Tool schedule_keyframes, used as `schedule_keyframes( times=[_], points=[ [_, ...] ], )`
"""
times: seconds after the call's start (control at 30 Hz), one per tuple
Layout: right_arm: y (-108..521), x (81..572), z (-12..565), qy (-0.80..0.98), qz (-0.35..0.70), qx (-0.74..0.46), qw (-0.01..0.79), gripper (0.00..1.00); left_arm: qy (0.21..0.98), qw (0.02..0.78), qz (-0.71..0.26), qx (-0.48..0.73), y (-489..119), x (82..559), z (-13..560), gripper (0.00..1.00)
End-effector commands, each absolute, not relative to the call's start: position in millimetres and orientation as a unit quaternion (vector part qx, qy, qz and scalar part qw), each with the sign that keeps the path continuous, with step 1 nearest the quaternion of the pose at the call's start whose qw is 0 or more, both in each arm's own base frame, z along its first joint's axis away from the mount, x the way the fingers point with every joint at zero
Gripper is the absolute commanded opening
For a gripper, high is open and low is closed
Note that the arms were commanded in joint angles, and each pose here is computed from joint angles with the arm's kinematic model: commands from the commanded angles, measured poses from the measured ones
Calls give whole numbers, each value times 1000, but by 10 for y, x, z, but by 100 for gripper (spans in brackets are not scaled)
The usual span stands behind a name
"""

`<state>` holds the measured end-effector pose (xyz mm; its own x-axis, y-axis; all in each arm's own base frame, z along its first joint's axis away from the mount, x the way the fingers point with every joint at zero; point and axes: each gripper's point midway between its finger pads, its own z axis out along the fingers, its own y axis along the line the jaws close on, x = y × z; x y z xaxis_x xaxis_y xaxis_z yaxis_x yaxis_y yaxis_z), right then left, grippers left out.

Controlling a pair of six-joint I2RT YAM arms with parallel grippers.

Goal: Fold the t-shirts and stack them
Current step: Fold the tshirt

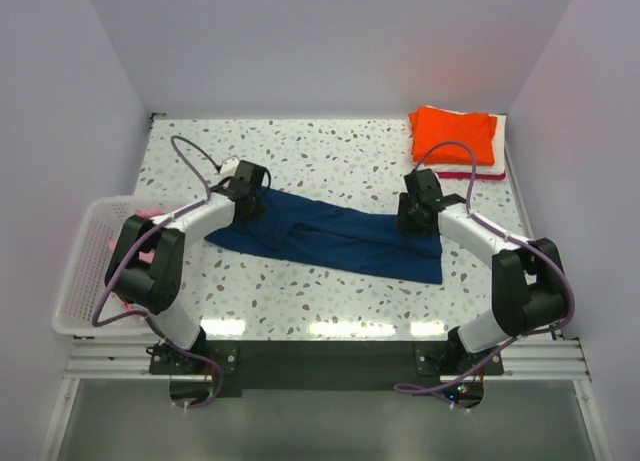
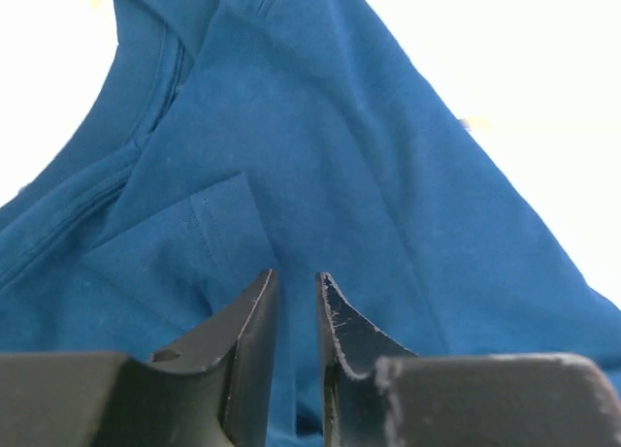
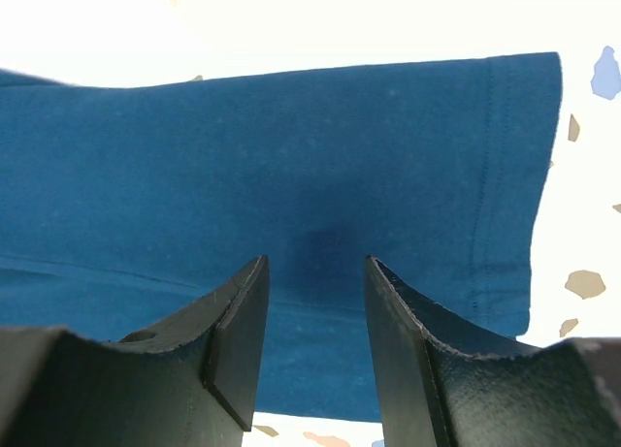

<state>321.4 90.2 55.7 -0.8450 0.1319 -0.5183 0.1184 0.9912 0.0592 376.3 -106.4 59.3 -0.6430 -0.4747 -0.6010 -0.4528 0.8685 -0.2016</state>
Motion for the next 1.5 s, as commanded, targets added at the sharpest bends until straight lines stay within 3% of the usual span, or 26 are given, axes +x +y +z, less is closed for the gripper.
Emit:
schedule_keyframes(
  times=[0.0, 0.37, 0.53, 0.67, 0.8, 0.87, 0.97, 1.17, 1.3, 1.47],
  points=[
    [842, 3304, 595, 957, -12, 82, 277, 47, 907, 324, -9, -267, -1069, 3795, 473, 26],
    [848, 3084, 72, 970, -17, 106, 216, 48, 920, 278, 19, -274, -1115, 4118, -88, 21],
    [1180, 2717, -1, 968, 93, 143, 186, 47, 927, 271, 34, -257, -982, 4477, -261, 20],
    [1930, 2406, 281, 935, 233, 174, 204, 48, 928, 296, 22, -225, -1036, 4992, -152, 21],
    [2675, 2058, 509, 911, 315, 170, 205, 50, 938, 311, -33, -149, -1321, 5436, -171, 30],
    [3047, 2026, 744, 905, 338, 140, 217, 50, 928, 345, -75, -122, -1511, 5743, 40, 36],
    [3415, 2145, 999, 901, 358, 96, 224, 51, 915, 368, -146, -73, -1809, 5957, 165, 54],
    [3332, 2390, 1416, 909, 300, 18, 288, 60, 865, 443, -234, -3, -2140, 6197, 979, 79],
    [2851, 2465, 1388, 924, 214, 5, 317, 62, 832, 492, -258, -8, -2136, 6234, 1688, 81],
    [2383, 2443, 1193, 939, 162, -18, 302, 61, 816, 506, -264, -89, -1952, 5902, 2282, 77]
  ],
)
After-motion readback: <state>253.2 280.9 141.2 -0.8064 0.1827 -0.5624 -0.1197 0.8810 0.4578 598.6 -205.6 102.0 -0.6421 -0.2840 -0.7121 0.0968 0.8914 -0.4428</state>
